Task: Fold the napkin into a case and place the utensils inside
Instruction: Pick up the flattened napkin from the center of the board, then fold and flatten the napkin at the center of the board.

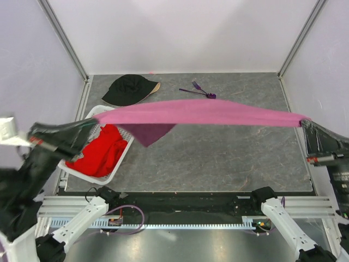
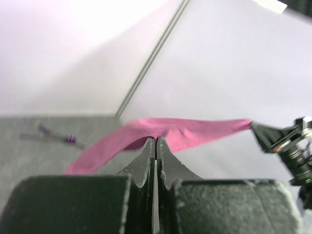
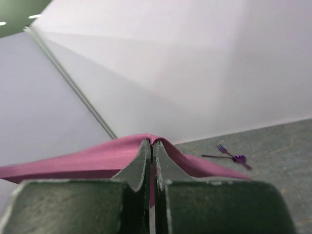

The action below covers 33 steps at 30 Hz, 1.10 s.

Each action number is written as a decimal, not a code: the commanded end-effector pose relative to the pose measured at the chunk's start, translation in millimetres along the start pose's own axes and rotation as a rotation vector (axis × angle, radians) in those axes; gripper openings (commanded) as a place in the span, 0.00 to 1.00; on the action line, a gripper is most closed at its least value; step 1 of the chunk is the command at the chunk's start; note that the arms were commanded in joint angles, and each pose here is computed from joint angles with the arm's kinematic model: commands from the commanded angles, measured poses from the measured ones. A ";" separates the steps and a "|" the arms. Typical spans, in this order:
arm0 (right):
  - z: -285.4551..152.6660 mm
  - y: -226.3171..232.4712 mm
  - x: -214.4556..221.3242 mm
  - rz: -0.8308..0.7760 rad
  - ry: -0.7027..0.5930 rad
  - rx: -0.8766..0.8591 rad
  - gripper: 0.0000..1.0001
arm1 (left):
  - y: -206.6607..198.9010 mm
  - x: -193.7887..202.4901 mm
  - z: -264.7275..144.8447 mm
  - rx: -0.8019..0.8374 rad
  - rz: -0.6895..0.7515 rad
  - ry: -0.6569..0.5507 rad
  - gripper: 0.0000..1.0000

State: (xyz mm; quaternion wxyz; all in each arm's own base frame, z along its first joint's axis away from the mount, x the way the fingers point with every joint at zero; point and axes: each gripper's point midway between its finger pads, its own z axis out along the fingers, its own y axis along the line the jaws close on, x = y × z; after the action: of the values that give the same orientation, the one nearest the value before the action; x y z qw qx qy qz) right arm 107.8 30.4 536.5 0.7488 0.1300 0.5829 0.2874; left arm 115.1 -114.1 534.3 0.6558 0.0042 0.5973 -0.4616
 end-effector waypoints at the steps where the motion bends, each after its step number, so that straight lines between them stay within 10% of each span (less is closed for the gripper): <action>1: -10.8 10.1 -7.4 -0.043 -0.029 -0.068 0.00 | 2.6 -17.1 -8.5 -0.032 0.058 -0.070 0.02; 12: 50.8 -44.8 18.6 -0.121 0.001 0.202 0.00 | 64.8 1.0 69.2 -0.250 0.099 -0.032 0.02; 24: 197.6 -213.6 232.9 -0.236 0.496 0.613 0.00 | 287.9 169.6 228.0 -0.642 -0.001 0.416 0.02; 33: 234.8 -292.2 334.0 -0.246 0.670 0.635 0.00 | 368.9 262.2 255.8 -0.634 -0.138 0.592 0.02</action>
State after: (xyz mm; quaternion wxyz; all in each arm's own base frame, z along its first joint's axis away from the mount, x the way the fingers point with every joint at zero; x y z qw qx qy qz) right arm 432.3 13.9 158.8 0.4151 0.2048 0.8864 -0.0038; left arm 482.2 -181.0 151.3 0.3470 -0.1187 0.9080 -0.2028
